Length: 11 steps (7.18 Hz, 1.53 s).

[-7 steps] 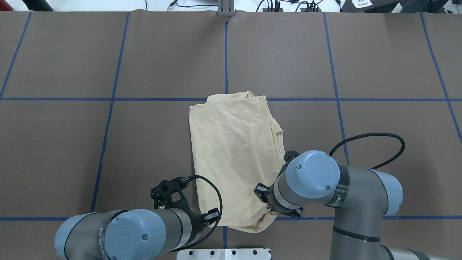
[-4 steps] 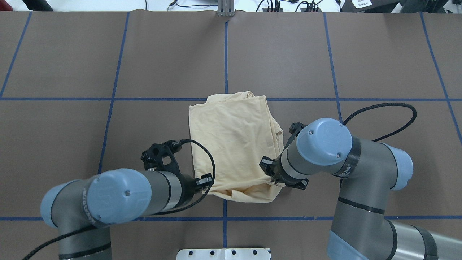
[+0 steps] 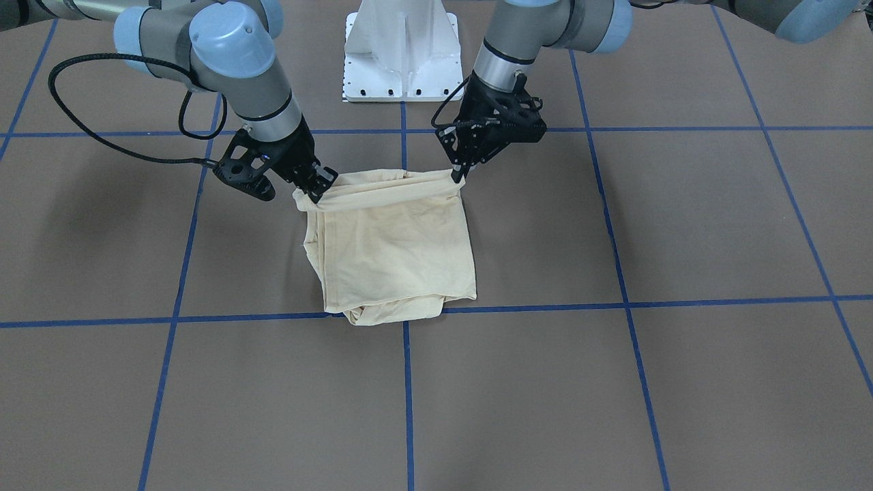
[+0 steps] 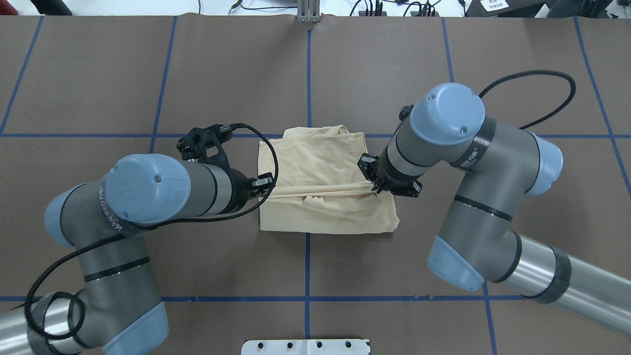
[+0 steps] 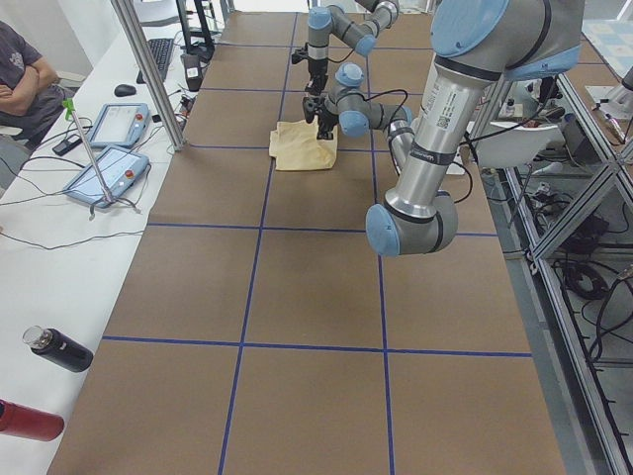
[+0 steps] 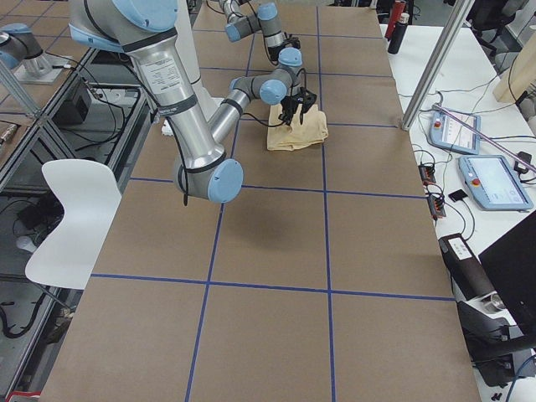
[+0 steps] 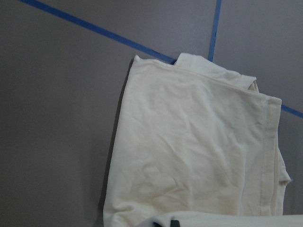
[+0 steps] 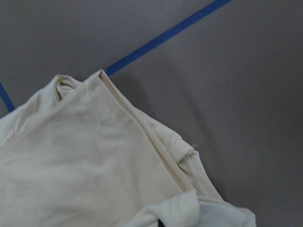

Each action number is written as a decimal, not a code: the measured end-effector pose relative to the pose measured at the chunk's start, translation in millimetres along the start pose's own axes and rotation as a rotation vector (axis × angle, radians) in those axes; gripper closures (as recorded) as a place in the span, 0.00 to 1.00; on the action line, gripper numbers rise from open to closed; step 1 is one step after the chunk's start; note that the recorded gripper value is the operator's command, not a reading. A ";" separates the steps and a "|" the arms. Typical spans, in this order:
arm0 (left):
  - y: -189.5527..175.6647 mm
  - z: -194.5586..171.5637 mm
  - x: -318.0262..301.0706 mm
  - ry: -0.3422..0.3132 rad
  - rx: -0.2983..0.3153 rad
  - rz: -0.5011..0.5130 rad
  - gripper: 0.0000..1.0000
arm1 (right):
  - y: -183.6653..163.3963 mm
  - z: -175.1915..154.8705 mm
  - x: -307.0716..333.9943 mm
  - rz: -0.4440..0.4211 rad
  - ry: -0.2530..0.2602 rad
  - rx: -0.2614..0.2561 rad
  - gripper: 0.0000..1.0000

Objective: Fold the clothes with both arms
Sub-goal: 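Lay the folded edge down at the far edge and open both grippers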

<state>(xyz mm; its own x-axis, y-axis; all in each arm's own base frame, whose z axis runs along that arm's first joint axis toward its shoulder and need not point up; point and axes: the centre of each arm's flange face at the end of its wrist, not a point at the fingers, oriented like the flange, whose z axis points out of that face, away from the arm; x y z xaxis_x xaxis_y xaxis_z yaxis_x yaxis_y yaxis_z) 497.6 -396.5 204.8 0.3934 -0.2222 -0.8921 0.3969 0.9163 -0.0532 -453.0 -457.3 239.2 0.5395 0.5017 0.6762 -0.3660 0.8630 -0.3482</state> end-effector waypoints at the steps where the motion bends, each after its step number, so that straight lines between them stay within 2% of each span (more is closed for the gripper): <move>1: -16.1 24.4 -2.5 0.012 0.019 -0.005 1.00 | -15.3 4.2 -16.6 0.004 0.002 0.012 1.00; 2: -30.8 36.0 -4.3 0.027 0.036 -0.010 1.00 | -24.8 13.3 -37.5 0.003 -0.006 0.017 1.00; 4: -52.9 33.3 3.7 0.054 0.057 -0.021 1.00 | -36.4 35.7 -69.1 -0.001 -0.015 0.020 1.00; 6: -66.6 32.3 5.4 0.055 0.072 -0.029 1.00 | -48.9 43.7 -73.1 0.006 -0.008 0.027 1.00; 8: -73.2 47.5 3.8 0.030 0.078 -0.038 1.00 | -59.4 45.9 -71.2 0.019 0.000 0.036 1.00; 11: -88.0 66.1 0.9 0.050 0.093 -0.044 1.00 | -66.6 53.7 -68.8 0.029 0.017 0.038 1.00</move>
<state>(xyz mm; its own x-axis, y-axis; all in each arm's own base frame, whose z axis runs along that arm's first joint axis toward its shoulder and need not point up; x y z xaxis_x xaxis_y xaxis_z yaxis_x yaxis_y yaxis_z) 517.9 -499.3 238.3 0.3326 -0.2424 -0.9114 0.4893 0.8705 -0.0529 -506.5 -552.5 250.7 0.5405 0.5281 0.6550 -0.4106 0.8451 -0.3425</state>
